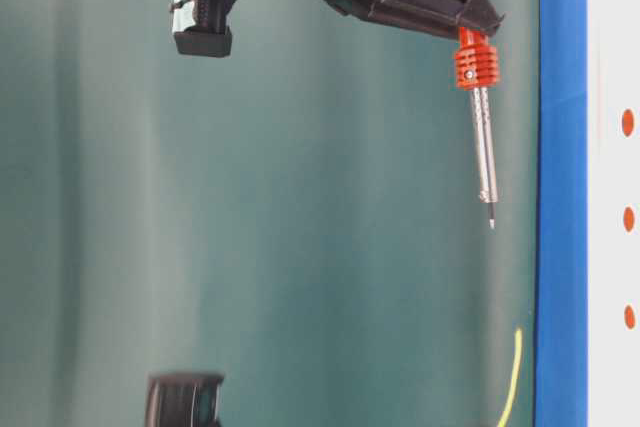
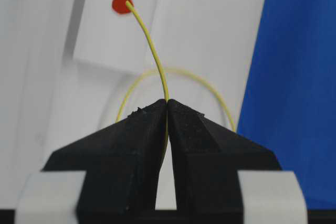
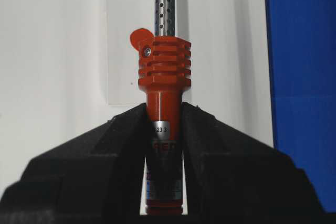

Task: Touch the tip of the soldering iron to the tip of the solder at the mark.

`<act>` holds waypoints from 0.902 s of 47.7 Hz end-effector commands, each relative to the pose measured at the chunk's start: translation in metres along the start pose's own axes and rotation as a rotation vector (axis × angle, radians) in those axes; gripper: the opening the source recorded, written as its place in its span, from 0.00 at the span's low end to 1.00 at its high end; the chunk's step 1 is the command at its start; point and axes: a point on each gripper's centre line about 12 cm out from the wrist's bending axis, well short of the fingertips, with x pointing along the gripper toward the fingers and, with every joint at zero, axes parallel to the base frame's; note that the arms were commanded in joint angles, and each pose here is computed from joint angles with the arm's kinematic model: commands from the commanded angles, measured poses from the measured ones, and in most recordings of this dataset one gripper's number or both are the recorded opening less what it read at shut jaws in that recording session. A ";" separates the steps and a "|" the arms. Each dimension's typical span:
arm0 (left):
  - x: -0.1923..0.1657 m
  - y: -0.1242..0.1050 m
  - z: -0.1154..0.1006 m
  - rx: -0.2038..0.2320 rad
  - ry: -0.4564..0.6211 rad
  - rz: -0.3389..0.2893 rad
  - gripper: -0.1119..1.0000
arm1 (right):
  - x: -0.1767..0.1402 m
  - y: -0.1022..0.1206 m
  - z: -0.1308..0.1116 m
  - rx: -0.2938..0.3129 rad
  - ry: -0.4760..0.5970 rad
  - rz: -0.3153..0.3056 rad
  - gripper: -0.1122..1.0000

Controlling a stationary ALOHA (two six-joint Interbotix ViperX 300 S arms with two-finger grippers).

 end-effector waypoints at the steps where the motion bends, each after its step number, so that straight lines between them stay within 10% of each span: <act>1: 0.010 -0.002 0.024 0.006 -0.023 0.000 0.11 | -0.006 -0.002 0.008 0.004 -0.038 -0.004 0.16; 14: 0.056 -0.005 0.051 0.006 0.026 0.003 0.11 | -0.005 -0.002 0.002 0.004 -0.020 -0.004 0.16; 43: 0.089 -0.004 0.040 -0.005 0.133 0.011 0.11 | 0.006 -0.001 -0.011 0.004 0.020 -0.002 0.16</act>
